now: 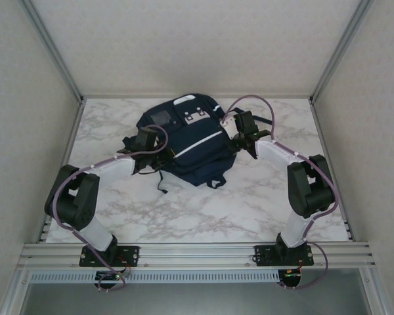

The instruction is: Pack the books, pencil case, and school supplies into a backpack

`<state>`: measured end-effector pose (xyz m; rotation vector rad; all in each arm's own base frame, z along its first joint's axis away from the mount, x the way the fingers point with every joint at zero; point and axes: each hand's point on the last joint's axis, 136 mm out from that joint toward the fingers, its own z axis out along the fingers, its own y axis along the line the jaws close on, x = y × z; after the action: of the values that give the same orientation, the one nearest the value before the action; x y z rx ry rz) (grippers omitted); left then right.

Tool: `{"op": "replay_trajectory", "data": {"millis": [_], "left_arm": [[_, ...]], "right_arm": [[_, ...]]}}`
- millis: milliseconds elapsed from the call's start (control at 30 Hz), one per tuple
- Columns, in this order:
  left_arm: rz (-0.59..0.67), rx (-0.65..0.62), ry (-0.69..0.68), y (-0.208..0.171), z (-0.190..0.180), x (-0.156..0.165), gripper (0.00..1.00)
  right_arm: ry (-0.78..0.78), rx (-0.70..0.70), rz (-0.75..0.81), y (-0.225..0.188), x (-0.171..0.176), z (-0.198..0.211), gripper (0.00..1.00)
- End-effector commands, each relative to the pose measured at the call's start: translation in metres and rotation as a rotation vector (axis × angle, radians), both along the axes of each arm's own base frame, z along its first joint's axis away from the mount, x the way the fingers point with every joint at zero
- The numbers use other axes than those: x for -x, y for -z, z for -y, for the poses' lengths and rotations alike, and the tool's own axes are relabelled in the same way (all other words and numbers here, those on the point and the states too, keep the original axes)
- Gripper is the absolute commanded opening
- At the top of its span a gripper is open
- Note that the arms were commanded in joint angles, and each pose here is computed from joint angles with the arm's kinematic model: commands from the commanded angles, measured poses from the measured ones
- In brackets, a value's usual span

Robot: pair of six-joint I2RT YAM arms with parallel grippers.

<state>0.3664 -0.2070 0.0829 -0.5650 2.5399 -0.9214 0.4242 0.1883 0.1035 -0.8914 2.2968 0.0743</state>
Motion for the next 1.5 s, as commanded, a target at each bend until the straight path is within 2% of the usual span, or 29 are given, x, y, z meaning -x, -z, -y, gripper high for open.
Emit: {"op": "replay_trajectory", "data": {"millis": [0,167,333,467,500,533,633,733,900,967,1000,1033,1067,1133,1267,1333,1467], "left_arm": [[-0.111,-0.241,-0.129,0.025,-0.084,0.011,0.00],[-0.052,-0.255,-0.174,-0.001,-0.111,-0.011,0.00],[-0.019,-0.284,-0.233,-0.017,-0.135,-0.030,0.00],[-0.026,-0.227,-0.260,-0.032,-0.141,-0.033,0.00],[-0.017,-0.178,-0.232,-0.041,-0.130,-0.032,0.04],[-0.009,-0.128,-0.198,-0.049,-0.116,-0.030,0.15],[-0.024,-0.054,-0.114,-0.066,-0.078,-0.013,0.58],[-0.056,-0.030,-0.080,-0.069,-0.051,0.009,0.73],[-0.121,0.060,-0.148,-0.057,-0.026,0.036,0.78],[-0.143,0.092,-0.230,-0.050,-0.024,0.042,0.84],[-0.142,0.114,-0.261,-0.047,-0.021,0.043,0.85],[-0.152,0.134,-0.305,-0.044,-0.020,0.044,0.92],[-0.161,0.163,-0.338,-0.042,-0.016,0.043,0.94],[-0.150,0.201,-0.371,-0.044,-0.007,0.037,0.94],[-0.178,0.162,-0.441,-0.032,-0.003,0.029,0.96],[-0.247,0.110,-0.491,-0.012,-0.011,0.035,1.00],[-0.366,0.005,-0.601,0.039,-0.044,0.052,0.99]], "right_arm": [[0.044,-0.001,-0.031,0.000,0.001,0.014,0.00],[-0.057,-0.134,-0.119,0.000,0.042,-0.023,0.00],[-0.126,-0.176,-0.153,0.009,0.075,-0.057,0.00],[-0.183,-0.205,-0.187,0.013,0.094,-0.084,0.00],[-0.200,-0.212,-0.198,0.014,0.098,-0.091,0.00],[-0.208,-0.214,-0.206,0.016,0.101,-0.097,0.00],[-0.206,-0.200,-0.263,0.023,0.105,-0.106,0.00],[-0.212,-0.203,-0.302,0.029,0.109,-0.112,0.00],[-0.225,-0.209,-0.296,0.035,0.111,-0.121,0.00],[-0.210,-0.205,-0.292,0.038,0.109,-0.120,0.00],[-0.208,-0.203,-0.288,0.039,0.108,-0.120,0.00],[-0.205,-0.201,-0.285,0.040,0.108,-0.119,0.00],[-0.202,-0.196,-0.279,0.041,0.108,-0.117,0.00],[-0.197,-0.188,-0.262,0.042,0.107,-0.114,0.00],[-0.219,-0.153,-0.222,0.042,0.108,-0.107,0.00],[-0.241,-0.103,-0.179,0.043,0.107,-0.099,0.00],[-0.263,-0.080,-0.108,0.032,0.097,-0.091,0.00]]}}
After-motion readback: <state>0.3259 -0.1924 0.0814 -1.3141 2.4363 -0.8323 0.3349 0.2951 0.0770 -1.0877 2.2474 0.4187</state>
